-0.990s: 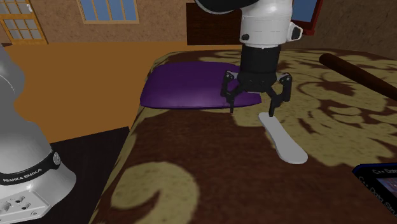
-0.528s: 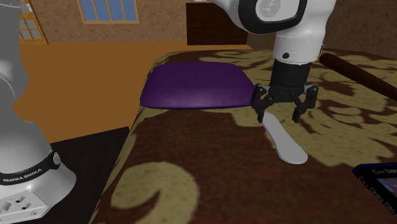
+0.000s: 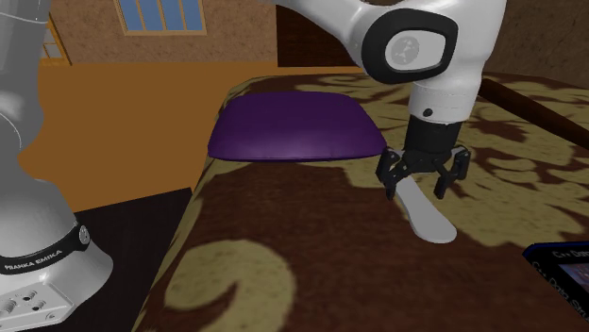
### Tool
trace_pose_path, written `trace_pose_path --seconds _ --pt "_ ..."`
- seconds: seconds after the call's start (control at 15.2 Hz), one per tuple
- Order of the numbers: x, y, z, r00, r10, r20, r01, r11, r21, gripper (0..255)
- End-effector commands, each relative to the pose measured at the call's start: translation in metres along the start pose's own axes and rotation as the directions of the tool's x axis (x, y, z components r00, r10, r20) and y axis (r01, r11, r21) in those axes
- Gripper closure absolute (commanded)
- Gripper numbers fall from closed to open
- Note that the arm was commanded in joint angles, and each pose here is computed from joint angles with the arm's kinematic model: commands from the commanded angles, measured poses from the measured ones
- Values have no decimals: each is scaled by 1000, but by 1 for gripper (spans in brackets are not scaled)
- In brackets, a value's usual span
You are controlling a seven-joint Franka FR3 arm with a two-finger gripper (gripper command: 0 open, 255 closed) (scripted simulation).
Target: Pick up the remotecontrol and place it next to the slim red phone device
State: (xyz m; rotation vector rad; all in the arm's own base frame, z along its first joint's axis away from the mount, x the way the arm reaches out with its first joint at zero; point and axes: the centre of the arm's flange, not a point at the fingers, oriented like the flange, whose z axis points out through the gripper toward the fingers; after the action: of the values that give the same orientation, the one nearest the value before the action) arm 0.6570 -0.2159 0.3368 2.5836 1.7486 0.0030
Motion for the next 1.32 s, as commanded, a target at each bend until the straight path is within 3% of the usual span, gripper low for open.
trace_pose_path --seconds 0.0,0.46,0.53,1.25 --pt "1 -1 6 1000 0 0 0 1000 0 0" --pt "1 -1 6 1000 0 0 0 1000 0 0" --pt "1 -1 6 1000 0 0 0 1000 0 255" --pt "1 -1 -4 1000 0 0 0 1000 0 255"
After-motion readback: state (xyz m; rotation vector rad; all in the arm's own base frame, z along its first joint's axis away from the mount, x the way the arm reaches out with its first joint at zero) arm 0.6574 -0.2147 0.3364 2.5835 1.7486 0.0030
